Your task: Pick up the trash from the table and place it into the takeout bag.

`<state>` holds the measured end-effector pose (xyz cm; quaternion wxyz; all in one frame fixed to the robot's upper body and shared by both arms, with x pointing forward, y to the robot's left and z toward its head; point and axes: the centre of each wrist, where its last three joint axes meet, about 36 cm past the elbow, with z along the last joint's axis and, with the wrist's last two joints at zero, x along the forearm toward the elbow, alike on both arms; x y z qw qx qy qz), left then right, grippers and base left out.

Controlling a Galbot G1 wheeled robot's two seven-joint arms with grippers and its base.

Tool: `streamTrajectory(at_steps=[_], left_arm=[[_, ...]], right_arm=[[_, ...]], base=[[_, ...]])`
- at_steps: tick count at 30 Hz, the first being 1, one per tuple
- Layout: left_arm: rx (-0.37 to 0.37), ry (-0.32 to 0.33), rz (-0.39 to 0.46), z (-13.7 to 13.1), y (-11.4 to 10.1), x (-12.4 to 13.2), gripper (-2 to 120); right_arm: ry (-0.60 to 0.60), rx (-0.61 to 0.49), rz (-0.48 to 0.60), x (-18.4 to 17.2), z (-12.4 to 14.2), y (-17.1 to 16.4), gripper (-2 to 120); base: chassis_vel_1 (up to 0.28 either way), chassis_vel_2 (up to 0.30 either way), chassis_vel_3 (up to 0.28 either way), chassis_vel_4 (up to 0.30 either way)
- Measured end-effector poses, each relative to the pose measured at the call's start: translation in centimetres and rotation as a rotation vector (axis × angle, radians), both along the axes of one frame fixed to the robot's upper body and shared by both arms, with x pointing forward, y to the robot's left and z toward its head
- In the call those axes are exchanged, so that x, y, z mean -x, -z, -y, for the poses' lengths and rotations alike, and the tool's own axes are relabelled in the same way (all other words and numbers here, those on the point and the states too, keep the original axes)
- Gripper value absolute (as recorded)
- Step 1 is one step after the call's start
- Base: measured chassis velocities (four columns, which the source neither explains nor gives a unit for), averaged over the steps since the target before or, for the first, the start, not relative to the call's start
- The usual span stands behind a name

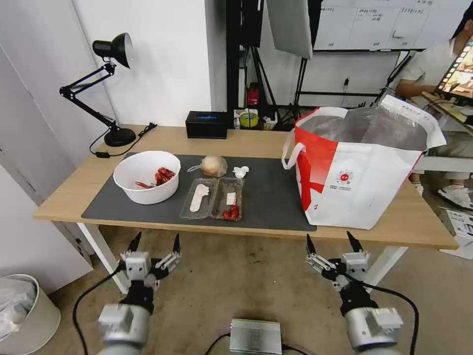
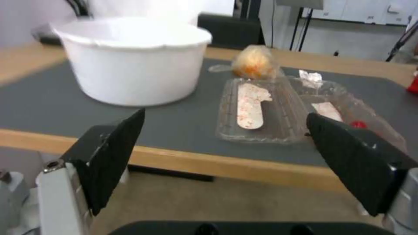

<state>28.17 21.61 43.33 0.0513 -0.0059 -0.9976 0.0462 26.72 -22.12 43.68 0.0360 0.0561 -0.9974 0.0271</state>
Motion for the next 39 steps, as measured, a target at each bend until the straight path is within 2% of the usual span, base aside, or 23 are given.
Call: streamTrajectory(at_steps=[2, 4, 5, 8, 10, 12, 15, 19, 21, 22, 24, 25, 26, 27, 28, 29, 30, 31, 33, 34, 35, 37, 39], left_arm=[[0.026, 0.002, -0.017, 0.1, -0.1, -1.0, 100], [0.081, 0.014, -0.057, 0.4, -0.5, -3.4, 100], [0.091, 0.013, -0.052, 0.4, -0.6, -3.8, 100], [0.095, 0.009, -0.047, 0.3, -0.7, -4.0, 100], [0.096, 0.004, -0.041, 0.2, -0.7, -4.0, 100], [0.096, 0.002, -0.042, 0.1, -0.6, -3.9, 100], [0.101, 0.003, -0.045, 0.2, -0.6, -3.8, 100], [0.144, 0.014, -0.07, 0.2, -0.6, -3.7, 100], [0.217, 0.018, -0.118, 0.3, -1.1, -3.7, 100], [0.217, 0.018, -0.118, 0.3, -1.1, -3.7, 100], [0.318, 0.035, -0.162, 0.3, -2.0, -4.0, 100], [0.318, 0.035, -0.162, 0.3, -2.0, -4.0, 100], [0.393, 0.044, -0.188, 0.4, -2.6, -4.3, 100], [0.429, 0.047, -0.202, 0.5, -2.9, -4.4, 100], [0.517, 0.056, -0.239, 0.5, -3.8, -4.7, 100], [0.517, 0.056, -0.239, 0.5, -3.8, -4.7, 100], [0.599, 0.072, -0.273, 0.5, -4.5, -5.0, 100], [0.599, 0.072, -0.273, 0.5, -4.5, -5.0, 100], [0.739, 0.096, -0.328, 0.4, -5.5, -5.5, 100], [0.777, 0.097, -0.351, 0.4, -5.9, -5.6, 100], [0.777, 0.097, -0.351, 0.4, -5.9, -5.6, 100], [0.849, 0.087, -0.417, 0.5, -6.3, -5.7, 100], [0.861, 0.08, -0.434, 0.7, -6.4, -5.8, 100]], right_arm=[[-0.019, 0.002, -0.016, -1.0, 0.0, -0.1, 100], [-0.065, 0.014, -0.056, -3.2, 0.0, -0.6, 100], [-0.08, 0.022, -0.073, -4.1, 0.0, -0.8, 100], [-0.096, 0.032, -0.088, -5.0, 0.1, -1.0, 100], [-0.132, 0.066, -0.133, -7.3, 0.3, -1.8, 100], [-0.147, 0.066, -0.125, -7.9, 0.2, -1.9, 100], [-0.157, 0.06, -0.116, -8.1, 0.0, -1.7, 100], [-0.159, 0.059, -0.111, -8.1, 0.0, -1.7, 100], [-0.16, 0.059, -0.11, -8.0, 0.0, -1.6, 100], [-0.16, 0.059, -0.11, -8.0, 0.0, -1.6, 100], [-0.162, 0.058, -0.106, -7.9, -0.1, -1.6, 100], [-0.162, 0.058, -0.106, -7.9, -0.1, -1.6, 100], [-0.163, 0.06, -0.104, -7.8, -0.1, -1.6, 100], [-0.164, 0.06, -0.103, -7.8, -0.1, -1.6, 100], [-0.165, 0.063, -0.101, -7.7, -0.2, -1.7, 100], [-0.165, 0.063, -0.101, -7.7, -0.2, -1.7, 100], [-0.165, 0.068, -0.1, -7.6, -0.2, -1.6, 100], [-0.165, 0.068, -0.1, -7.6, -0.2, -1.6, 100], [-0.168, 0.073, -0.099, -7.5, -0.4, -1.4, 100], [-0.17, 0.074, -0.101, -7.5, -0.5, -1.3, 100], [-0.17, 0.074, -0.101, -7.5, -0.5, -1.3, 100], [-0.18, 0.074, -0.108, -7.4, -0.8, -1.0, 100], [-0.183, 0.074, -0.11, -7.5, -0.9, -0.9, 100]], base=[[0.0, 0.0, 0.0, 0.0], [0.0, 0.0, 0.0, 0.0], [0.0, 0.0, 0.0, 0.0], [0.0, 0.0, 0.0, 0.0], [0.0, 0.0, 0.0, 0.0], [0.0, 0.0, 0.0, 0.0], [0.0, 0.0, 0.0, 0.0], [0.0, 0.0, 0.0, 0.0], [0.0, 0.0, 0.0, 0.0], [0.0, 0.0, 0.0, 0.0], [0.0, 0.0, 0.0, 0.0], [0.0, 0.0, 0.0, 0.0], [0.0, 0.0, 0.0, 0.0], [0.0, 0.0, 0.0, 0.0], [0.0, 0.0, 0.0, 0.0], [0.0, 0.0, 0.0, 0.0], [0.0, 0.0, 0.0, 0.0], [0.0, 0.0, 0.0, 0.0], [0.0, 0.0, 0.0, 0.0], [0.0, 0.0, 0.0, 0.0], [0.0, 0.0, 0.0, 0.0], [0.0, 0.0, 0.0, 0.0], [0.0, 0.0, 0.0, 0.0]])
